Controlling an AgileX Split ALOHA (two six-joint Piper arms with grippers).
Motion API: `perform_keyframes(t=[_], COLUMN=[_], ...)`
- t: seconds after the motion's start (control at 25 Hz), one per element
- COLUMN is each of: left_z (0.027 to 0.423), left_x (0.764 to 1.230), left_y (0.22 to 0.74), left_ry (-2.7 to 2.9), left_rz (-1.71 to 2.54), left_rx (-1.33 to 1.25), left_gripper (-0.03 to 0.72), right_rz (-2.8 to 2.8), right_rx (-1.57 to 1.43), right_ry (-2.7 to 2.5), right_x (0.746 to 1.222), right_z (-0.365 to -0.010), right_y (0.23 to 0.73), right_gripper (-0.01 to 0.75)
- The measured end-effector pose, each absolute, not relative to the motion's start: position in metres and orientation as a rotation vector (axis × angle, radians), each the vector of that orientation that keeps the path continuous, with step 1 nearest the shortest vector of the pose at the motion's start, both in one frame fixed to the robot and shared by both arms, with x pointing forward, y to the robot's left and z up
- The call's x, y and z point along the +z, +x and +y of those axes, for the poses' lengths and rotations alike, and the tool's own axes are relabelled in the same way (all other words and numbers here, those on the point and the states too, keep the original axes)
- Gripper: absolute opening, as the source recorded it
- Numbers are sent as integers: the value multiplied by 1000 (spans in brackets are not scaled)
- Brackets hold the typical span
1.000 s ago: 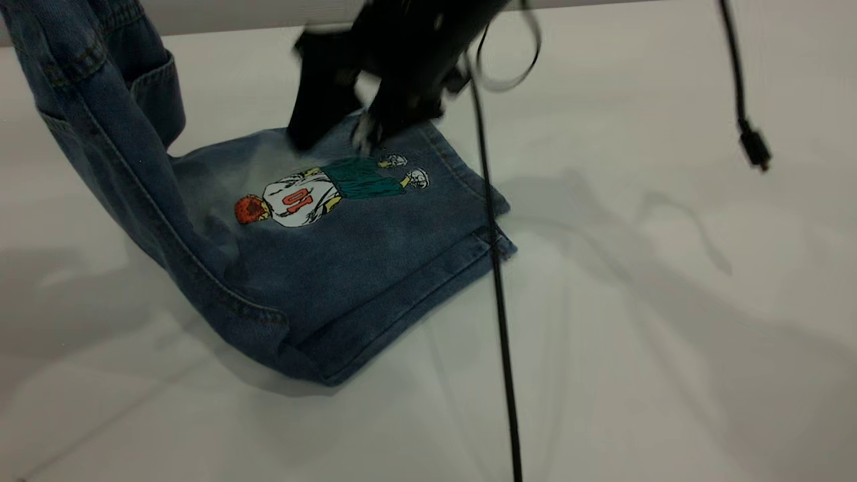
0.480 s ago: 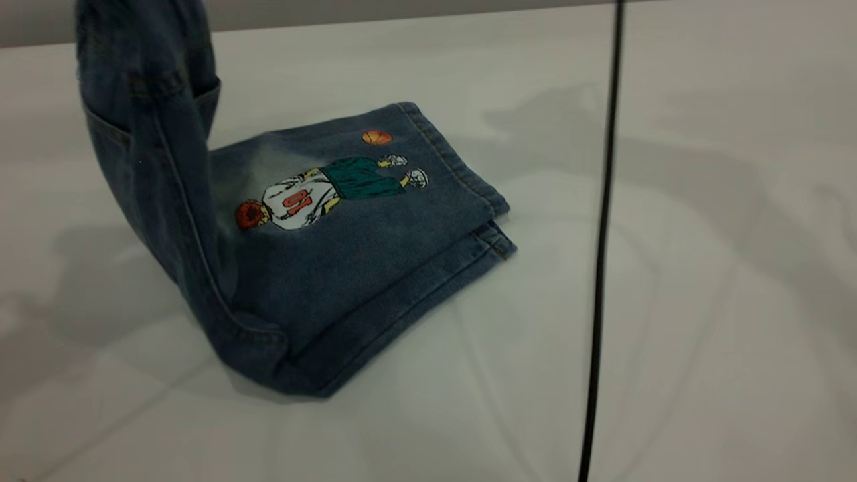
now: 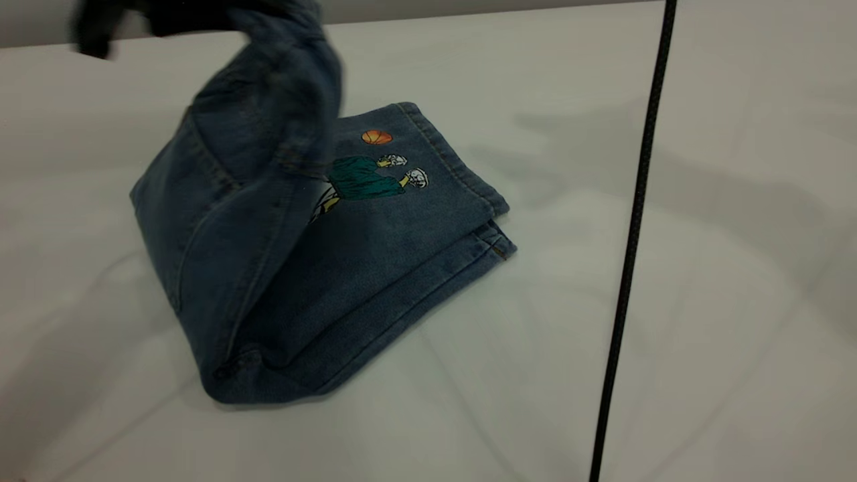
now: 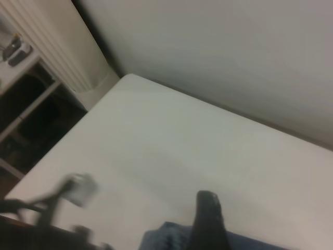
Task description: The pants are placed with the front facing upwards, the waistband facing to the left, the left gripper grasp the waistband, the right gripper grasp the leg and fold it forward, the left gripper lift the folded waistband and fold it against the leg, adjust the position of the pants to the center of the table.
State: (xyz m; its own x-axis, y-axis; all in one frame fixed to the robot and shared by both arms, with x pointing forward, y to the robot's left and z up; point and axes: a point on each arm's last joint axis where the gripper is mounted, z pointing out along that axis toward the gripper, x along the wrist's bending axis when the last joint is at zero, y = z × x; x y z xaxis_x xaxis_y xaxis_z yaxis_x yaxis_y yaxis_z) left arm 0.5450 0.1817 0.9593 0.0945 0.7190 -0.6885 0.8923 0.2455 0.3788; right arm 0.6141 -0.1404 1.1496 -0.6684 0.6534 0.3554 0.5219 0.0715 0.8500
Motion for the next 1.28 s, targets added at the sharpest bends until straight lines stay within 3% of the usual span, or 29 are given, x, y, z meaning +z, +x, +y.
perform_keyframes(t=[0.48, 0.84, 1.04, 1.28], left_z=[148, 129, 142, 198], left_x=[902, 889, 909, 949], left_y=[600, 608, 607, 610], left_ry=[1487, 1548, 1557, 1519], left_rz=[1674, 1636, 1586, 1570], left_rx=[-405, -427, -473, -469], left_gripper=[110, 340, 385, 387], right_rz=[2238, 2240, 2259, 2297], right_rx=[1660, 1659, 1606, 1504], right_ry=[1227, 1222, 1192, 1127], right_x=[1147, 1147, 1144, 1139], right_z=[-139, -139, -141, -144], right_y=[614, 614, 614, 614], right_gripper=[468, 468, 468, 468])
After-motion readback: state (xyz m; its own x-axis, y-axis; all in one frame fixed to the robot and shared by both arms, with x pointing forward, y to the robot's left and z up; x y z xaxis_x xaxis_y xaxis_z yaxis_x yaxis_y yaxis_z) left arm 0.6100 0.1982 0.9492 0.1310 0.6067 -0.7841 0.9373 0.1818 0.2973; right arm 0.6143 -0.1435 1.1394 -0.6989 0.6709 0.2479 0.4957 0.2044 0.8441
